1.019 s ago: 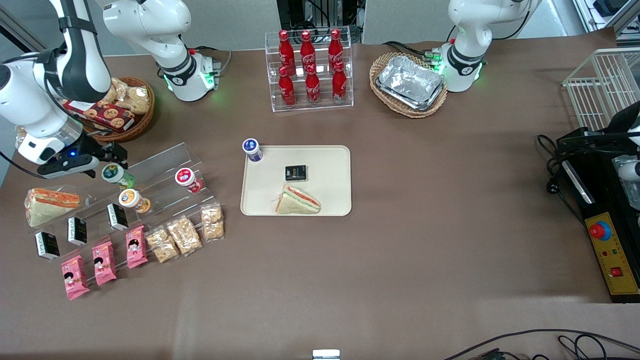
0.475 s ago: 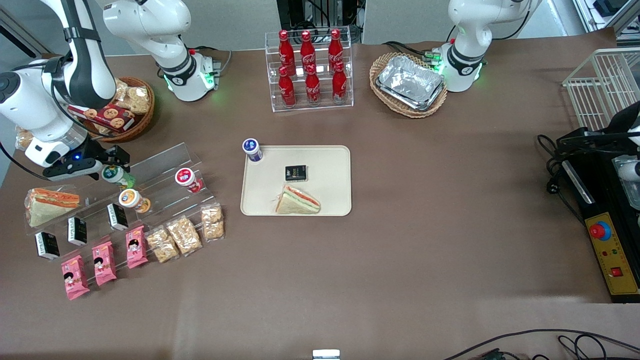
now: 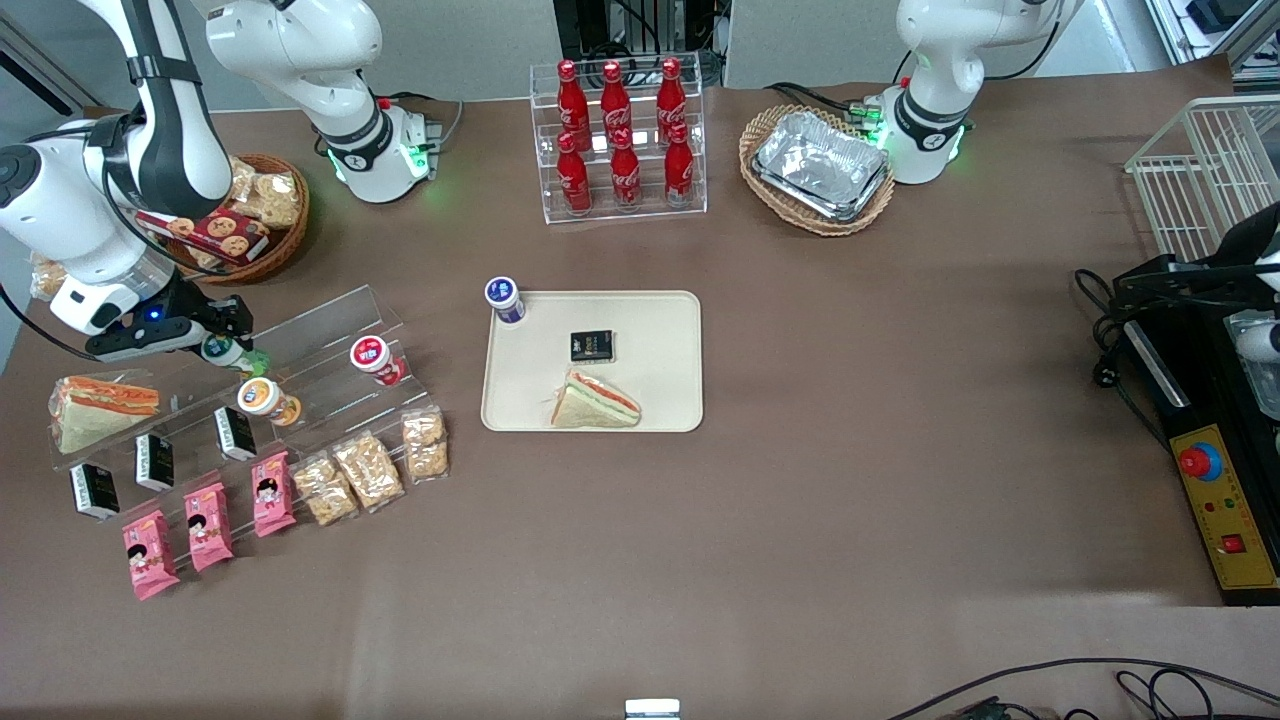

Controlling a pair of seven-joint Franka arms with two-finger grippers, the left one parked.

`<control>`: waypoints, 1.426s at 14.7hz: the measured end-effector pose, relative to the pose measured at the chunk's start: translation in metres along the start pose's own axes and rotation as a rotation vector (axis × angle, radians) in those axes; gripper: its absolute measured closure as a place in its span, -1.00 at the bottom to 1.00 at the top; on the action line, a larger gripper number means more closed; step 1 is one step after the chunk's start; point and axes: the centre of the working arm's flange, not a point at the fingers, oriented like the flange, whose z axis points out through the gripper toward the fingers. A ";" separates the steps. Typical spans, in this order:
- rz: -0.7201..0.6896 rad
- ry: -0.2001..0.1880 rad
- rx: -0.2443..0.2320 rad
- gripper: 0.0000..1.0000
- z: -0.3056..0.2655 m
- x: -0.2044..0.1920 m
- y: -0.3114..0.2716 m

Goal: Place green gum on tray
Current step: 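Lower the right gripper and close it on the green-labelled cup, then lift the green cup and carry it toward the cream tray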

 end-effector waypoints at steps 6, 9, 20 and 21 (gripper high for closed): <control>-0.003 -0.002 0.002 -0.18 -0.024 0.012 0.004; -0.006 -0.059 0.028 -0.18 -0.076 0.027 0.010; 0.028 -0.105 0.045 -0.18 -0.219 0.072 -0.046; 0.062 -0.118 0.045 -0.18 -0.223 0.077 -0.069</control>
